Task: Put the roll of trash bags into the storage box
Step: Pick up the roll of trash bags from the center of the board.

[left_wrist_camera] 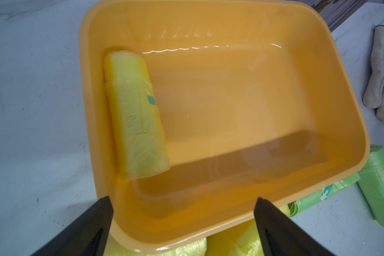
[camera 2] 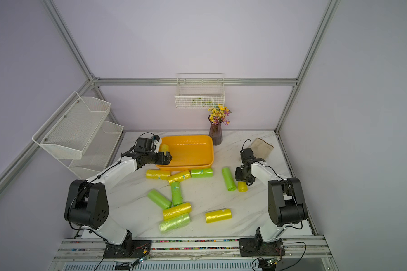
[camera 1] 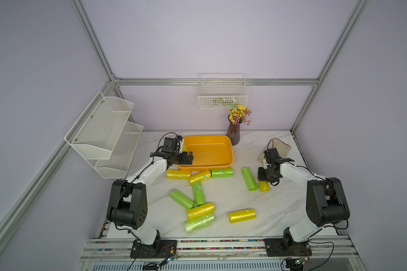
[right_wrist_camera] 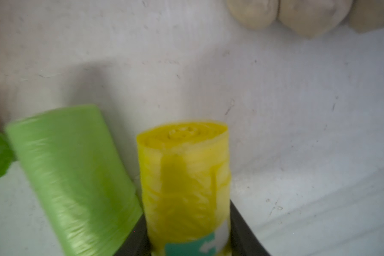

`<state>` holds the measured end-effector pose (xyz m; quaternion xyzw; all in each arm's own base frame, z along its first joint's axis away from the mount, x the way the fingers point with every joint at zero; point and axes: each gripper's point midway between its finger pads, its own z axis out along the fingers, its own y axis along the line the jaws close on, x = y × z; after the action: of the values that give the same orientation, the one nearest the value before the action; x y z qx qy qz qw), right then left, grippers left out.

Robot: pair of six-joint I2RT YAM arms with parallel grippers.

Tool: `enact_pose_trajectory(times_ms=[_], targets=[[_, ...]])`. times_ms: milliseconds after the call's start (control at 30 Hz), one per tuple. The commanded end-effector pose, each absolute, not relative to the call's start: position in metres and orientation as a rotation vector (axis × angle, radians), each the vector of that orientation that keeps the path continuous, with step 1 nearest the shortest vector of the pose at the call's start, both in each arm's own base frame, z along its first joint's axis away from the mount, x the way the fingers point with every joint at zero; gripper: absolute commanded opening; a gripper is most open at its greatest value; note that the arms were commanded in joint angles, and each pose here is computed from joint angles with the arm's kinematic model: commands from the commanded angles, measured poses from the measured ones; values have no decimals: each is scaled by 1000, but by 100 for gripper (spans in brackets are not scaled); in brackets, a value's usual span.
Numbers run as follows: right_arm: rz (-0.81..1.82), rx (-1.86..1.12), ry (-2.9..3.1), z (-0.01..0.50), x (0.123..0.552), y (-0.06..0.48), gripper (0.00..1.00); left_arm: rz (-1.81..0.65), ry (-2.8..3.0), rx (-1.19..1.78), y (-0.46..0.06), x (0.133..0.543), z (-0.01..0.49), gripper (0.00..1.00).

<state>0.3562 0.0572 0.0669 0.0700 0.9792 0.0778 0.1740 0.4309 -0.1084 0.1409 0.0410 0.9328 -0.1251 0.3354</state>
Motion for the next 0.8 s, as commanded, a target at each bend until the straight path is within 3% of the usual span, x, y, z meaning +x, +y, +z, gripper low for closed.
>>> enact_pose_trajectory(times_ms=[0,200,433,767], targets=[[504,96,2570,135,394,95,36,-317,2360,99,-109,436,165,100],[724,-56,2360,202,432,156,35,-324,2363,65,-107,432,166,100],[1019,-253,2262,232,447,264,36,-303,2368,50,-104,430,166,100],[1296,-221,2214,202,482,358,36,-324,2371,32,-105,430,166,100]])
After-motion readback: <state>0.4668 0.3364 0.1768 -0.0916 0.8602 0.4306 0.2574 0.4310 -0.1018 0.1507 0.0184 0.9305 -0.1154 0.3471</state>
